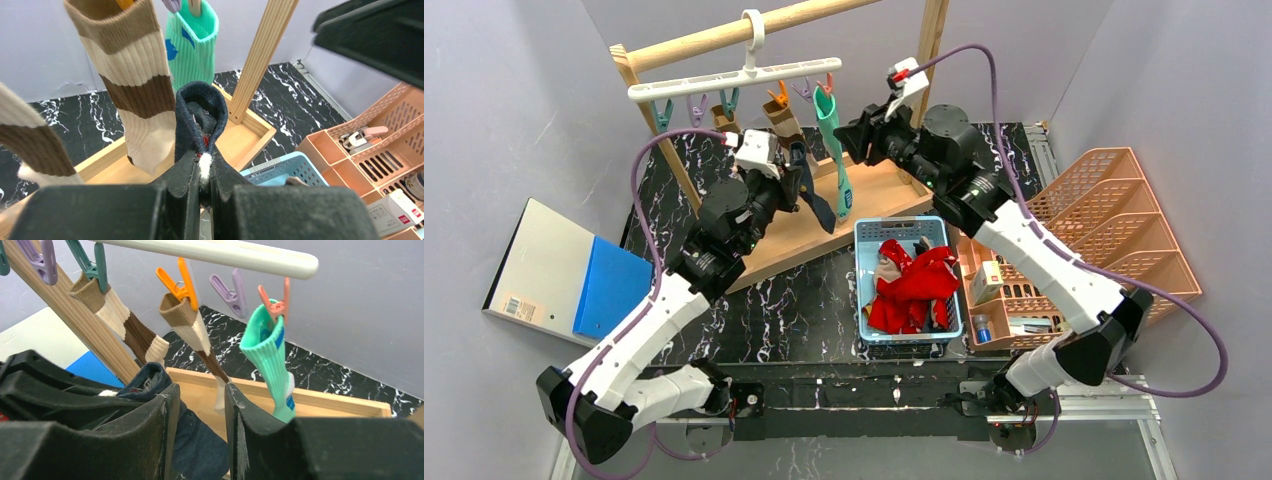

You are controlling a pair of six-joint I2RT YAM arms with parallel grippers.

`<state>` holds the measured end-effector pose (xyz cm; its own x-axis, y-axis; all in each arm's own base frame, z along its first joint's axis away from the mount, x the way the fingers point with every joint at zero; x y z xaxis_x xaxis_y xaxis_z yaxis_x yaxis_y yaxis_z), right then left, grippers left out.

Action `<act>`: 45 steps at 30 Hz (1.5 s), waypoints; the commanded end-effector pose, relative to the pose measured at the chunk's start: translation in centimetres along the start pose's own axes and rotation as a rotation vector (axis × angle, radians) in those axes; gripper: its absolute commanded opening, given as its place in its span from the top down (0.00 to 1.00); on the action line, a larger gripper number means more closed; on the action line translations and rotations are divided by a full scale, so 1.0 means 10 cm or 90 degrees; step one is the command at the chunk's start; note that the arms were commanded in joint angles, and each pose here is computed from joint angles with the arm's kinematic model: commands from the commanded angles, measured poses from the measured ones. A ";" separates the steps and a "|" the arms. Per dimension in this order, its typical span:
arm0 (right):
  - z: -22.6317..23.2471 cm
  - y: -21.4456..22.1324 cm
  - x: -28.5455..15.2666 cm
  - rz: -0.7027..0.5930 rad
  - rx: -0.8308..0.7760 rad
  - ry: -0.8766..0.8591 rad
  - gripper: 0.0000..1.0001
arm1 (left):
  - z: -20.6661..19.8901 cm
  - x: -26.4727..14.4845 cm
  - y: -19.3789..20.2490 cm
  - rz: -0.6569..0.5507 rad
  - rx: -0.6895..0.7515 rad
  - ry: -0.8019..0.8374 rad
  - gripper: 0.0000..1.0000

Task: Clip the socks to the hanger
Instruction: Open the clamp at the hanger.

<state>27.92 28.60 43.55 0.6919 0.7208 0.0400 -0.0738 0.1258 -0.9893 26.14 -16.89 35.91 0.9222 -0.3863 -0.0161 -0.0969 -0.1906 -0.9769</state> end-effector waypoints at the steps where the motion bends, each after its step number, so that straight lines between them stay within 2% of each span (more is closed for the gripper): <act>1: 0.10 -0.25 0.17 -0.069 -0.002 -0.020 0.53 | 0.06 -0.15 -0.21 -0.066 -0.003 -0.015 1.00; 7: 0.02 -0.25 0.40 -0.095 -0.045 0.007 0.46 | 0.10 -0.23 -0.20 -0.078 0.005 -0.020 1.00; 16: -0.02 -0.16 0.53 -0.208 -0.166 -0.016 0.43 | 0.08 -0.21 -0.14 -0.083 0.010 0.000 1.00; 24: -0.04 -0.05 0.73 -0.213 -0.254 -0.037 0.40 | 0.07 -0.19 -0.07 -0.081 0.009 0.017 1.00; 29: -0.06 0.02 0.82 -0.224 -0.260 -0.024 0.35 | 0.07 -0.21 0.00 -0.078 -0.002 0.022 1.00; 34: -0.09 0.10 0.93 -0.233 -0.267 -0.017 0.24 | 0.08 -0.26 0.05 -0.081 -0.010 0.026 1.00; 45: -0.19 0.20 1.03 -0.277 -0.250 0.040 0.26 | 0.11 -0.30 0.10 -0.081 -0.008 0.022 1.00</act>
<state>36.10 35.41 39.84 0.6374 0.6936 0.3356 0.4140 0.0590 -0.9084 23.99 -15.30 33.96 0.9153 -0.3979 0.0623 -0.0275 -0.2160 -0.9760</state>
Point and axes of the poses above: each gripper's point midway between its finger pads, its own x axis out along the fingers, its own z axis along the line the jaws close on, y = z × x, the point moved 7 cm from there along -x, back along the fingers, and after that the axes turned 4 degrees about -x, right-handed, at the moved point
